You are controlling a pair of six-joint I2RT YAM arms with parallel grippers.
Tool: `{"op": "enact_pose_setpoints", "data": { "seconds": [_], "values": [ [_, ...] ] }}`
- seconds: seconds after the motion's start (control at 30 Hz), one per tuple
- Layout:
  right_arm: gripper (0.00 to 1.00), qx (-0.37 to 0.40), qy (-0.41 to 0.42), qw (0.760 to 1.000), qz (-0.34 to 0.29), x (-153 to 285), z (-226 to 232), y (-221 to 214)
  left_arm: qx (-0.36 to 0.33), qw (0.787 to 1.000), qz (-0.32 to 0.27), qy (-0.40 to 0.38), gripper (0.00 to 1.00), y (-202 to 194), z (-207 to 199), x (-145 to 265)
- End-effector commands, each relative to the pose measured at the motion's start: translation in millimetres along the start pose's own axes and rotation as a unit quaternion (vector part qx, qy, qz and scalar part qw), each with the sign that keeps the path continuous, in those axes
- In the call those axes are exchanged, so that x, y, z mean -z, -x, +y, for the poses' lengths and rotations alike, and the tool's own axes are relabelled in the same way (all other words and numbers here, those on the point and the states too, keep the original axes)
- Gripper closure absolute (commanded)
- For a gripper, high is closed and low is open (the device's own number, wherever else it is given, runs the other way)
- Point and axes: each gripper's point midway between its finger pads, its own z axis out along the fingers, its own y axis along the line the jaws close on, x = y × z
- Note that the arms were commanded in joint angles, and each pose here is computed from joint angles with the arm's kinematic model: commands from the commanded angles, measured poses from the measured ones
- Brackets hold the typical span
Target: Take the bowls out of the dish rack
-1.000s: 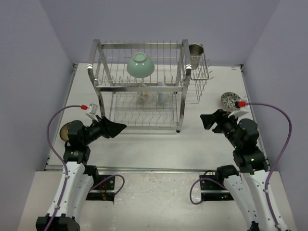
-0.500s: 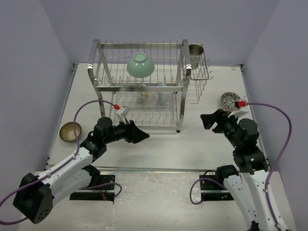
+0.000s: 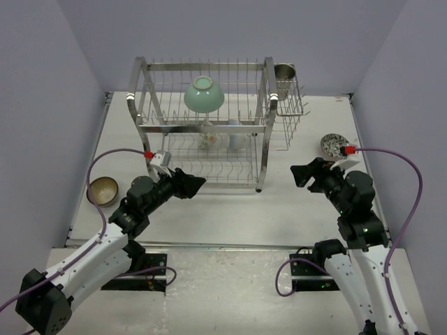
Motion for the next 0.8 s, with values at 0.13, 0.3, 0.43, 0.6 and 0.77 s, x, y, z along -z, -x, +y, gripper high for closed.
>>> {"op": "enact_pose_setpoints", "data": {
  "seconds": [0.13,0.3,0.43,0.6,0.77],
  "values": [
    [0.27,0.010,0.007,1.000,-0.019,0.2,6.5,15.1,-0.059,0.993,-0.098,-0.032,0.41,6.6,10.1,-10.4],
    [0.26,0.011,0.005,1.000,-0.017,-0.5,6.5,15.2,-0.096,0.991,-0.093,-0.021,0.36,8.9,17.7,-33.5],
    [0.26,0.011,0.002,1.000,-0.015,-0.7,5.1,14.4,-0.123,0.987,-0.099,-0.006,0.36,24.0,19.6,-56.9],
    [0.26,0.010,-0.003,1.000,-0.012,-2.7,2.5,12.6,-0.141,0.986,-0.083,0.035,0.34,21.8,40.0,-87.5],
    [0.26,0.011,-0.006,1.000,-0.011,-3.6,1.1,11.9,-0.150,0.982,-0.083,0.084,0.34,21.3,64.5,-111.4]
  ]
}}
